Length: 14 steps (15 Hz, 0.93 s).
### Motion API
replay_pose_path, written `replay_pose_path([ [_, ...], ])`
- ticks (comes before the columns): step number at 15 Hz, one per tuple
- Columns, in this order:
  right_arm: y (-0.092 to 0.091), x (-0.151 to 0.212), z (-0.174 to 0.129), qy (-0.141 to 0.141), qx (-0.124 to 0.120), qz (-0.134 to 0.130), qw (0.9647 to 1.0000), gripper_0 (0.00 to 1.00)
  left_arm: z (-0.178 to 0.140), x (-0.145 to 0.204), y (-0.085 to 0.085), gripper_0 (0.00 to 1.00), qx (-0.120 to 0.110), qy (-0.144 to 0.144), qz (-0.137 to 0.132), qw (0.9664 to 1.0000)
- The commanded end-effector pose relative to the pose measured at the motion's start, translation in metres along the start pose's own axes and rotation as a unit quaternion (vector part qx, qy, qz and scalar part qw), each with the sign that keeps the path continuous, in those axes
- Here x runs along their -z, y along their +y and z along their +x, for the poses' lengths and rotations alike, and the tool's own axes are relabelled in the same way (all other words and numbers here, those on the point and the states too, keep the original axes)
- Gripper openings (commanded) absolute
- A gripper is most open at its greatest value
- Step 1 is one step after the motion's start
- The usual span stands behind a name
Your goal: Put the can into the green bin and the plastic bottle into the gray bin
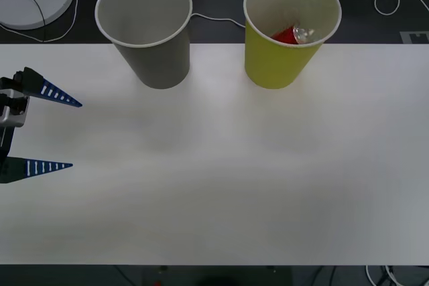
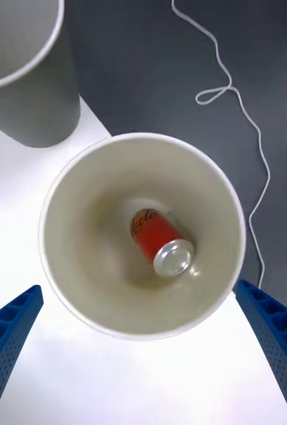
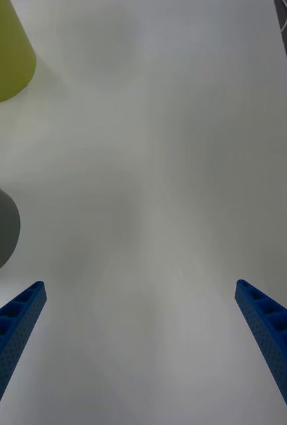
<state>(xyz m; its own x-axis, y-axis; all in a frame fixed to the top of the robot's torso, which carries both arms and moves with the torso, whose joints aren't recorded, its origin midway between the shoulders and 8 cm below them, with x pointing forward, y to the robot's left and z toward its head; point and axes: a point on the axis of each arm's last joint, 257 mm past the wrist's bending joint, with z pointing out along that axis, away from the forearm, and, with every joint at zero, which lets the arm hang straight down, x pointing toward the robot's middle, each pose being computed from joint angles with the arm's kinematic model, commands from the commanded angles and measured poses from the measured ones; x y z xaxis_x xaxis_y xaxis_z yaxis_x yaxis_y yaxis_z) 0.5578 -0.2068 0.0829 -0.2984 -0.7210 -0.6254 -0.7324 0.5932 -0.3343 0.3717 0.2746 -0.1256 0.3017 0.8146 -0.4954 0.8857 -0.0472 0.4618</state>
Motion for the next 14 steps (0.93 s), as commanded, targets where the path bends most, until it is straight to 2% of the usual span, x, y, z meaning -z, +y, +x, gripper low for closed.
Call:
replay_pose_path([
  [1, 0.005, 0.022, 0.019, -0.030, 0.008, -0.006, 0.9995, 1.00, 0.000, 0.000, 0.000, 1.00, 0.000, 0.000, 0.000, 1.0000],
  [3, 0.008, 0.034, 0.039, -0.044, 0.045, -0.001, 0.9980, 1.00, 0.000, 0.000, 0.000, 1.00, 0.000, 0.000, 0.000, 1.0000],
  [5, 0.017, 0.041, 0.062, -0.065, 0.064, -0.012, 0.9958, 1.00, 0.000, 0.000, 0.000, 1.00, 0.000, 0.000, 0.000, 1.0000],
  [8, 0.031, 0.052, 0.097, -0.091, 0.101, -0.021, 0.9904, 1.00, 0.000, 0.000, 0.000, 1.00, 0.000, 0.000, 0.000, 1.0000],
  [11, 0.046, 0.058, 0.134, -0.093, 0.139, -0.021, 0.9856, 1.00, 0.000, 0.000, 0.000, 1.00, 0.000, 0.000, 0.000, 1.0000],
  [14, 0.060, 0.056, 0.173, -0.076, 0.173, -0.025, 0.9817, 1.00, 0.000, 0.000, 0.000, 1.00, 0.000, 0.000, 0.000, 1.0000],
])
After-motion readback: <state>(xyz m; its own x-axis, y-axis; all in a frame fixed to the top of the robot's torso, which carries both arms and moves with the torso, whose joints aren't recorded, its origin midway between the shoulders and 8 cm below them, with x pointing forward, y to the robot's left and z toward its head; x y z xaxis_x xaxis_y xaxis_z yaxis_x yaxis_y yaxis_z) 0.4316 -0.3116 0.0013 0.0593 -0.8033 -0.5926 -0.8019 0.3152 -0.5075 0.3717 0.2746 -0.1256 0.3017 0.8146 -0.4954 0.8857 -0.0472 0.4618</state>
